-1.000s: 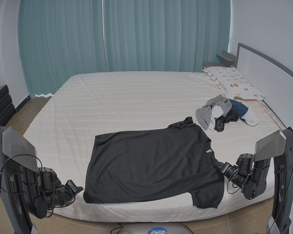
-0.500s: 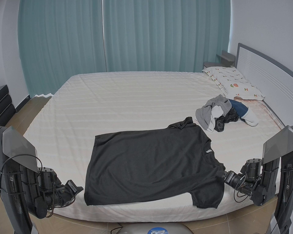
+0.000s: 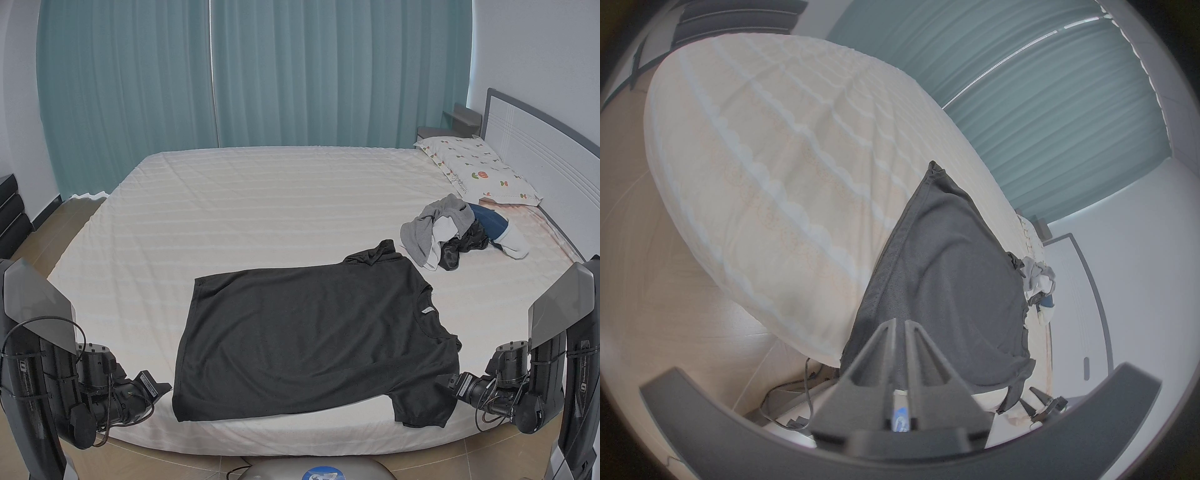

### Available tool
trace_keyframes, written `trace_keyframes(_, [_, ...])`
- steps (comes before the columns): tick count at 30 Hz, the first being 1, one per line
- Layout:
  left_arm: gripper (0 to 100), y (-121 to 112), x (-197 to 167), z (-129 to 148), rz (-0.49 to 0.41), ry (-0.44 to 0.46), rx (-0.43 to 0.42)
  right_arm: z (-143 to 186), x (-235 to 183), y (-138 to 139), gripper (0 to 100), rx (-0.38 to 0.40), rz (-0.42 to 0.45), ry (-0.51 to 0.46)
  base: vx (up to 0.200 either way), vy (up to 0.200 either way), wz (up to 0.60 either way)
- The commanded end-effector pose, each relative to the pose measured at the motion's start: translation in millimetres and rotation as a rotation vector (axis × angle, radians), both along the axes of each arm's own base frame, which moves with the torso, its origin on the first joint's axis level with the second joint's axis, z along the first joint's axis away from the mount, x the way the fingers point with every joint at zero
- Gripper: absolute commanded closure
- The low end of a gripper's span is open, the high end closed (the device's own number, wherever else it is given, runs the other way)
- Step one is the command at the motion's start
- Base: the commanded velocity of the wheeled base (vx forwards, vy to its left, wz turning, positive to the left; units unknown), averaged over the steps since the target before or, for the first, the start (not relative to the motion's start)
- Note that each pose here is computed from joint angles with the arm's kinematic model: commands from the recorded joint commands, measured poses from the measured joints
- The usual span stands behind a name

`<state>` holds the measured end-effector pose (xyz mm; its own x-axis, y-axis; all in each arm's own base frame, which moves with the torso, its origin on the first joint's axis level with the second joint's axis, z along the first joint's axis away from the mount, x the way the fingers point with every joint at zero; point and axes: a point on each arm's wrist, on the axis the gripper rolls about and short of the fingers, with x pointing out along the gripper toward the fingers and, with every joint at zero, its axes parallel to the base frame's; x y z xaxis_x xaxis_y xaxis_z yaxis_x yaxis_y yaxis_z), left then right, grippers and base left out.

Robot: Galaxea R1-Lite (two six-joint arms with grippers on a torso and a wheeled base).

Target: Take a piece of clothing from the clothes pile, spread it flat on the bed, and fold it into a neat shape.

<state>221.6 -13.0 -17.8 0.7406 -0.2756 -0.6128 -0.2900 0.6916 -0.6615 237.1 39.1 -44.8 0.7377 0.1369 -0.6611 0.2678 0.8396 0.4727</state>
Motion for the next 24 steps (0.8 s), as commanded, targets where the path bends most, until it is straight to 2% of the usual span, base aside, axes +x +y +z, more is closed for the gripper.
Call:
trace_keyframes(1, [0, -4, 2, -8, -0.046, 0.003, 0.041, 0, 0, 1, 0, 0.003, 0.003, -0.004, 0.000, 0.000, 0.00])
trace_keyframes(3, [0, -5, 2, -11, -0.076, 0.002, 0.070, 0, 0, 1, 0, 0.003, 0.003, -0.002, 0.000, 0.000, 0.00])
trace_keyframes(5, [0, -10, 1, -21, -0.158, 0.018, 0.136, 0, -1, 2, 0, 0.005, 0.008, -0.005, 0.000, 0.000, 0.00])
trace_keyframes(8, [0, -17, 3, -29, -0.216, 0.016, 0.200, 1, -3, 3, 0, 0.004, 0.016, -0.001, 0.000, 0.000, 0.00])
trace_keyframes(11, [0, -21, 5, -29, -0.232, 0.001, 0.222, 1, -3, 3, 0, 0.004, 0.016, -0.001, 0.000, 0.000, 0.00])
trace_keyframes(16, [0, -43, 5, -30, -0.323, -0.022, 0.223, 2, -2, 3, 0, 0.004, 0.015, -0.004, 0.000, 0.000, 0.00])
trace_keyframes(20, [0, -48, 10, -35, -0.342, -0.030, 0.233, 2, -3, 3, 0, 0.004, 0.015, -0.004, 0.000, 0.000, 0.00])
trace_keyframes(24, [0, -44, 7, -35, -0.334, -0.027, 0.301, 3, -3, 3, 0, 0.004, 0.015, -0.007, 0.000, 0.000, 0.00])
